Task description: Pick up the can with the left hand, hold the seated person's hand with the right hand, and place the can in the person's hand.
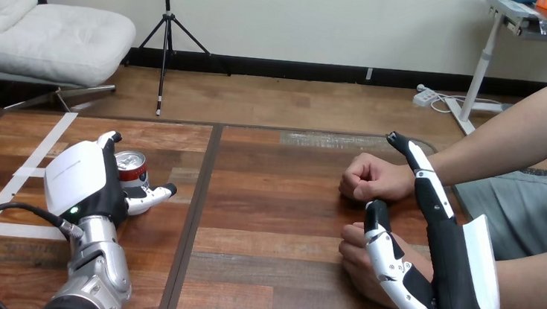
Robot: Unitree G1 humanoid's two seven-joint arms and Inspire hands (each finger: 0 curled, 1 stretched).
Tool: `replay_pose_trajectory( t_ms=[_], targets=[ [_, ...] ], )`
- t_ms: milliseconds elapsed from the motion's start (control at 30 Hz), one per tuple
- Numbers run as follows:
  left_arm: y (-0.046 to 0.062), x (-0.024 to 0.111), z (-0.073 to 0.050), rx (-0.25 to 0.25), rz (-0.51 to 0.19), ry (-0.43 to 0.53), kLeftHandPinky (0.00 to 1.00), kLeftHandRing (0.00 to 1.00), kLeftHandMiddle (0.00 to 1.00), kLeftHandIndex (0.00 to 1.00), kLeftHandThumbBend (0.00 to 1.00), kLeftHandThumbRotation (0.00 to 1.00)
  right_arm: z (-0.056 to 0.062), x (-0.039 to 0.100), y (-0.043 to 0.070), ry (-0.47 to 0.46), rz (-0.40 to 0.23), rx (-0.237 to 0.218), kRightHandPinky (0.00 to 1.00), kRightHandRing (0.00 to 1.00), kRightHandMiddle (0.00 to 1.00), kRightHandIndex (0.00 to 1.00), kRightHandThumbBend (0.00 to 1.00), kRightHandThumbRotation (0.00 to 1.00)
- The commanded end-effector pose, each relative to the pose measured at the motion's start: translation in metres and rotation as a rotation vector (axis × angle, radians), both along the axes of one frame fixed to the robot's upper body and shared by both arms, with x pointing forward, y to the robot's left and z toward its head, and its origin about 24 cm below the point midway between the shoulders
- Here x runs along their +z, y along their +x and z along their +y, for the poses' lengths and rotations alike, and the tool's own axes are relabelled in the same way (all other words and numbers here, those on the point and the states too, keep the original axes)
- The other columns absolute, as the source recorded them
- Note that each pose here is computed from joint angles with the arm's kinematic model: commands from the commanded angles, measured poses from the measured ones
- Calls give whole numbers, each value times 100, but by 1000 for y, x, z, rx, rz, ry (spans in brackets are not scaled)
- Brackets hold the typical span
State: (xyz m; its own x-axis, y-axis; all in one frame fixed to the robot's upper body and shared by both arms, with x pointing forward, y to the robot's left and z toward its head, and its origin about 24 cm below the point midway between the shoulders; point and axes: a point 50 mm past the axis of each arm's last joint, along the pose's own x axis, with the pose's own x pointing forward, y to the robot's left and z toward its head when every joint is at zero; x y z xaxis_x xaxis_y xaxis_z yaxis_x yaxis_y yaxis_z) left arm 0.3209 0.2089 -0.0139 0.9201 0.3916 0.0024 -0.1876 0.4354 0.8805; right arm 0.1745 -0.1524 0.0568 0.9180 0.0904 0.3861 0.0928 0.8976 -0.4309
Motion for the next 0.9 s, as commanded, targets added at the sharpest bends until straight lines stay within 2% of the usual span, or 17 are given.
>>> replay_pose_trajectory(
  t_ms=[0,200,233,433,867],
  targets=[
    [20,27,4,-6,-84,8,71,77,81,81,87,35,-2,16,6,-18,-79,10,96,96,94,91,24,58],
    [18,27,4,-8,-113,-33,64,71,76,78,83,26,-2,17,6,-17,-74,11,95,96,94,91,23,59],
    [18,27,3,-8,-117,-38,62,69,74,76,82,21,-2,17,6,-17,-73,11,96,96,94,91,24,59],
    [17,27,3,-8,-143,-80,57,63,69,71,80,6,-2,17,5,-17,-70,13,96,96,94,91,23,60],
    [18,27,3,-1,-155,-132,51,59,64,66,77,0,-2,18,4,-34,-66,10,95,95,94,90,24,60]
  ],
)
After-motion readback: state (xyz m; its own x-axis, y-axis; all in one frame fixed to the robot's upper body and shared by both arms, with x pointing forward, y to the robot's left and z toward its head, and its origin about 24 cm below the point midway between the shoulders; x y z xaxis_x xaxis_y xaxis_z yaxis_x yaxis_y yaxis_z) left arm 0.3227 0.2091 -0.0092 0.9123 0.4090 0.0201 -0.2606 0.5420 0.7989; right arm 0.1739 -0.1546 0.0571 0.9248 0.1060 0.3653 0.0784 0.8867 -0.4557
